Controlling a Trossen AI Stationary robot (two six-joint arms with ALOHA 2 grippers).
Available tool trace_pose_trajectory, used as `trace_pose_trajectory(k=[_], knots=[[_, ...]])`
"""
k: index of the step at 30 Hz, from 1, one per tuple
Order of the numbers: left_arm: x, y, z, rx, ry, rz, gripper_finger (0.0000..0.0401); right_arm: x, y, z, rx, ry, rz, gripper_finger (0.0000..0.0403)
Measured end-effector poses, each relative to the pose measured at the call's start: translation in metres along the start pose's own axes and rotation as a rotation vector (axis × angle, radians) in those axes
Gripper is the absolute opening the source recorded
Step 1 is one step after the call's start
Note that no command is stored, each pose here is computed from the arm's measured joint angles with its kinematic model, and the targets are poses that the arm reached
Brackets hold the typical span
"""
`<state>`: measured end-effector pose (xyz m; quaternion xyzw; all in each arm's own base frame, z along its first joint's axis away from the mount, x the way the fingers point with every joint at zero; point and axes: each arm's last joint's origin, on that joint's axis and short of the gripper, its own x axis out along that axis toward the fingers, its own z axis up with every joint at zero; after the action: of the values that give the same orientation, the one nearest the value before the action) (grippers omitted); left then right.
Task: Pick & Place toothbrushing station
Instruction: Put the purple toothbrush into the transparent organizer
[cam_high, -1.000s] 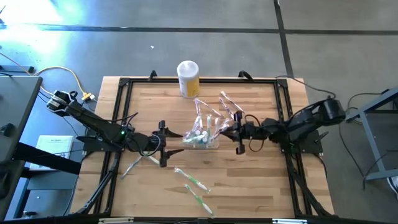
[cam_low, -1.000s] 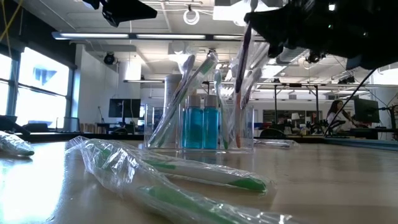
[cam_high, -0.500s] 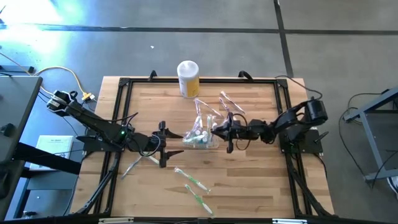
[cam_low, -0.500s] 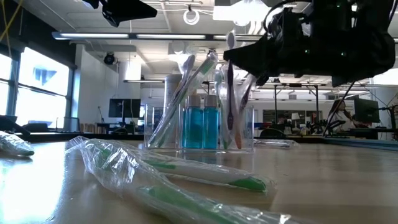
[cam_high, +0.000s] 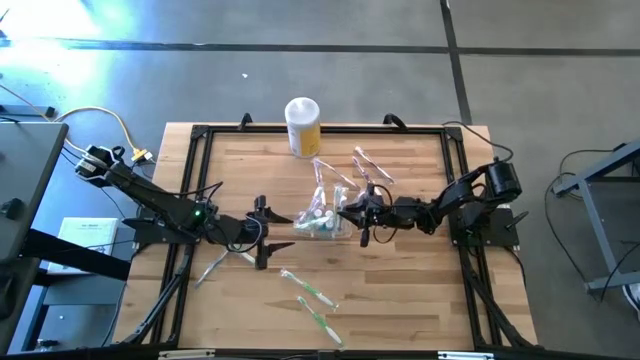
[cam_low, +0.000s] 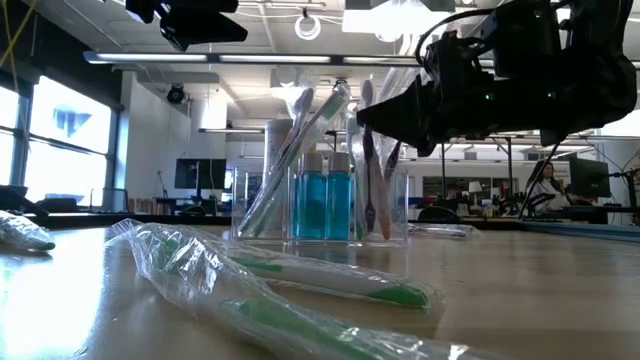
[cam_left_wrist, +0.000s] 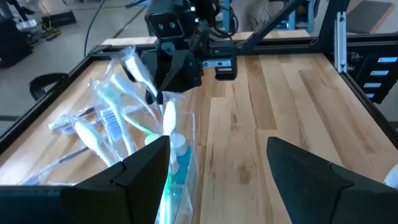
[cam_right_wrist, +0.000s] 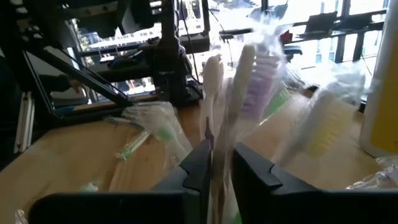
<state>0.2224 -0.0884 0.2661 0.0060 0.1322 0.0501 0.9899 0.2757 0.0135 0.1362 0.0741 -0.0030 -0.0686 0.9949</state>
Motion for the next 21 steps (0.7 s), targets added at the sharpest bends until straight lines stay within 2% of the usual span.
trace_pose_trajectory(k=[13, 17, 21], knots=[[0.0, -0.001, -0.003, -0.019, 0.032, -0.042, 0.0262, -0.002, 0.005, 0.002, -0.083, 0.037, 0.029, 0.0186], [0.0, 0.0, -0.006, -0.028, 0.063, -0.036, 0.0262, -0.005, 0.008, 0.005, -0.094, 0.051, 0.0, 0.0205], [0.0, 0.0, -0.006, -0.035, 0.065, -0.035, 0.0262, -0.009, 0.012, 0.009, -0.153, 0.089, -0.029, 0.0207]])
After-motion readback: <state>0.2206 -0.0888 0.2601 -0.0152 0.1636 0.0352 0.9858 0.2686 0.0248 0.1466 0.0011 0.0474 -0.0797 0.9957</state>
